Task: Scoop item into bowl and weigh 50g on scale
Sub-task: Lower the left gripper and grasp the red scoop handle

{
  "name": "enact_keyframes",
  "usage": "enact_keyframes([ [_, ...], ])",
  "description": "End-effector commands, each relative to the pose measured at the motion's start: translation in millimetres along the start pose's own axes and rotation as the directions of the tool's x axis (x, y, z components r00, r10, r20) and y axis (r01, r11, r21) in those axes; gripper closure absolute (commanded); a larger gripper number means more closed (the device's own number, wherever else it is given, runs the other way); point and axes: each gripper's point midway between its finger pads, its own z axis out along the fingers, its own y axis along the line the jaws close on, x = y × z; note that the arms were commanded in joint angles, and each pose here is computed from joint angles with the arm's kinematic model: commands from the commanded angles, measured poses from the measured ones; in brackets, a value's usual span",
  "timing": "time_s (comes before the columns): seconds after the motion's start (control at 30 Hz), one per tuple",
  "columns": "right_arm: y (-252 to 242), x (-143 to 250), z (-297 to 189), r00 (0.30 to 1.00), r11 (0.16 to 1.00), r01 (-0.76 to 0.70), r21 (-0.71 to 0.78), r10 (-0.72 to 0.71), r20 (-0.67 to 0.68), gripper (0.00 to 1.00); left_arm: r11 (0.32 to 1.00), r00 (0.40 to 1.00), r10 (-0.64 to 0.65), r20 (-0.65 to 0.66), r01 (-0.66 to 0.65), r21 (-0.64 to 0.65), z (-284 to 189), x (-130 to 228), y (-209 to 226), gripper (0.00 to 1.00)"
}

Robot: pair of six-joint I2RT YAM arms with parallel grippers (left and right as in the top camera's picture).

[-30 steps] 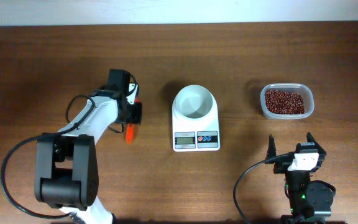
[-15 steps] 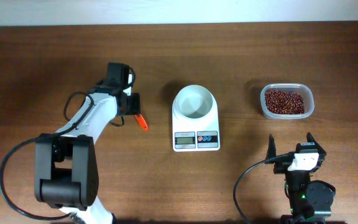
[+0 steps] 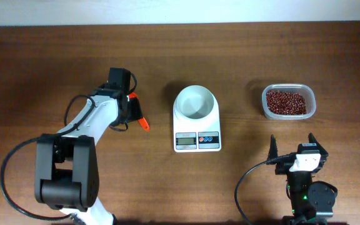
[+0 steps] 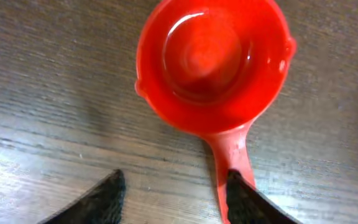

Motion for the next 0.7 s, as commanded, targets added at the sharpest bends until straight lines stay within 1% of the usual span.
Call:
enact_keyframes([
  [0.0, 0, 2, 0, 1.000, 1.000, 0.005, 0.003, -0.005, -0.004, 0.01, 0.998, 1.000, -0.020, 0.006, 0.020, 0.054, -3, 2, -10, 0.55],
  [0.07, 0, 2, 0, 1.000, 1.000, 0.005, 0.004, -0.005, -0.004, 0.01, 0.994, 0.999, -0.021, 0.024, 0.018, 0.108, -4, -4, -20, 0.53],
  [0.13, 0, 2, 0, 1.000, 1.000, 0.005, 0.003, -0.005, -0.004, 0.01, 0.994, 0.999, -0.023, 0.029, 0.019, 0.111, -4, -5, -21, 0.51],
  [0.17, 0, 2, 0, 1.000, 1.000, 0.005, 0.003, -0.005, -0.004, 0.01, 0.994, 0.999, -0.023, 0.028, 0.020, 0.111, -4, -5, -21, 0.46],
  [0.2, 0, 2, 0, 1.000, 1.000, 0.005, 0.002, -0.005, -0.004, 0.01, 0.993, 1.000, -0.017, 0.026, 0.014, 0.115, -4, -4, -24, 0.44],
  [0.27, 0, 2, 0, 1.000, 1.000, 0.005, 0.003, -0.005, -0.005, 0.01, 0.991, 1.000, 0.000, 0.014, -0.002, 0.131, -6, 1, -32, 0.44],
  [0.33, 0, 3, 0, 1.000, 1.000, 0.005, 0.002, -0.005, -0.008, 0.01, 0.990, 1.000, 0.011, 0.018, -0.013, 0.137, -10, -1, -39, 0.46],
  [0.37, 0, 4, 0, 1.000, 1.000, 0.004, 0.002, -0.004, -0.013, 0.01, 0.990, 1.000, -0.012, 0.018, 0.009, 0.140, -13, -3, -41, 0.46],
  [0.43, 1, 8, 1, 1.000, 1.000, -0.003, -0.002, 0.003, -0.030, 0.02, 0.984, 0.995, -0.095, 0.009, 0.092, 0.154, -17, -7, -45, 0.39],
  [0.47, 2, 11, 2, 0.999, 1.000, -0.004, -0.005, 0.003, -0.045, 0.01, 0.967, 0.983, -0.184, -0.012, 0.183, 0.175, -19, -8, -49, 0.37],
  [0.5, 2, 15, 3, 0.998, 1.000, -0.004, -0.007, 0.004, -0.062, 0.01, 0.946, 0.962, -0.271, -0.026, 0.272, 0.178, -19, -9, -50, 0.37],
  [0.53, 3, 19, 4, 0.997, 1.000, -0.004, -0.009, 0.004, -0.079, 0.01, 0.925, 0.942, -0.335, -0.031, 0.335, 0.182, -19, -11, -50, 0.38],
  [0.57, 3, 24, 5, 0.995, 1.000, -0.005, -0.012, 0.004, -0.099, 0.01, 0.918, 0.937, -0.348, -0.010, 0.343, 0.197, -19, -17, -52, 0.39],
  [0.6, 3, 25, 5, 0.994, 1.000, -0.005, -0.012, 0.004, -0.106, 0.02, 0.917, 0.936, -0.351, 0.014, 0.340, 0.208, -20, -23, -54, 0.42],
  [0.67, 2, 15, 7, 0.998, 1.000, -0.004, -0.008, 0.004, -0.066, 0.01, 0.909, 0.926, -0.376, 0.039, 0.360, 0.209, -21, -30, -52, 0.48],
])
